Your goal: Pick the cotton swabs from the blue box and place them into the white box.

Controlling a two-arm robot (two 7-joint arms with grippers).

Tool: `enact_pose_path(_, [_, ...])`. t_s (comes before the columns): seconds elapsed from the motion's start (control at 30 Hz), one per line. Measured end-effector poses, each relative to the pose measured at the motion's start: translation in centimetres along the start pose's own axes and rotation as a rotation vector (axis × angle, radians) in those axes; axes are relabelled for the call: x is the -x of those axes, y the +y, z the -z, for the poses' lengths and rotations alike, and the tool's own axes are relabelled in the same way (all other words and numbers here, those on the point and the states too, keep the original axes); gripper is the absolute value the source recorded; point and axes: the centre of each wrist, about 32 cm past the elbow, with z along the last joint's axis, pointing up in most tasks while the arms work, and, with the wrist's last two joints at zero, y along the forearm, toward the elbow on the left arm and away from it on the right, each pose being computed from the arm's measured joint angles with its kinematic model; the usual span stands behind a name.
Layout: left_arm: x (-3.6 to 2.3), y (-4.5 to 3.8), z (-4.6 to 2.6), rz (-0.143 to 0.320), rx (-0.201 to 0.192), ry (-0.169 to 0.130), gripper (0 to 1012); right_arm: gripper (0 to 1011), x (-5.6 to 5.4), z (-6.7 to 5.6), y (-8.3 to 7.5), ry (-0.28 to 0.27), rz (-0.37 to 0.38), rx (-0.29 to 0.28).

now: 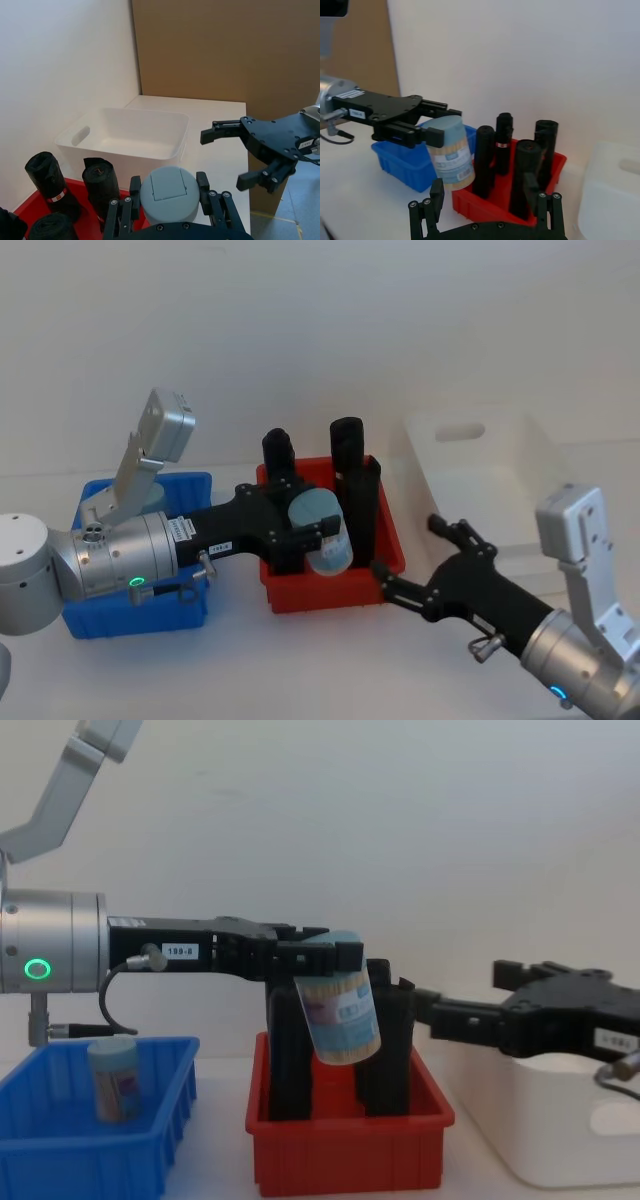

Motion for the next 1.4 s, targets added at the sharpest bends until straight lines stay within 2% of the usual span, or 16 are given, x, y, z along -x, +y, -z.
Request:
enact_pose_path(0.33, [0.00,0.00,0.00,0.000,0.000,0.000,670,1002,0.7,-0.5,2.2,-0.008,-0.156,0.041])
enact_pose_path(0.53, [0.00,0.00,0.00,0.000,0.000,0.000,670,1002,1.0,-0.8,3.5,-0.015,-0.197,0.067])
enact_pose_path(0.87, [0.00,0.00,0.00,0.000,0.000,0.000,670,1002,1.3,-1.1,4.6,-0.027,-0.211,0.097])
enact_pose_path(1.4, [0.00,0.00,0.00,0.000,0.000,0.000,670,1002,1.3,-1.3,5.0,-0.036,-0.182,0.107])
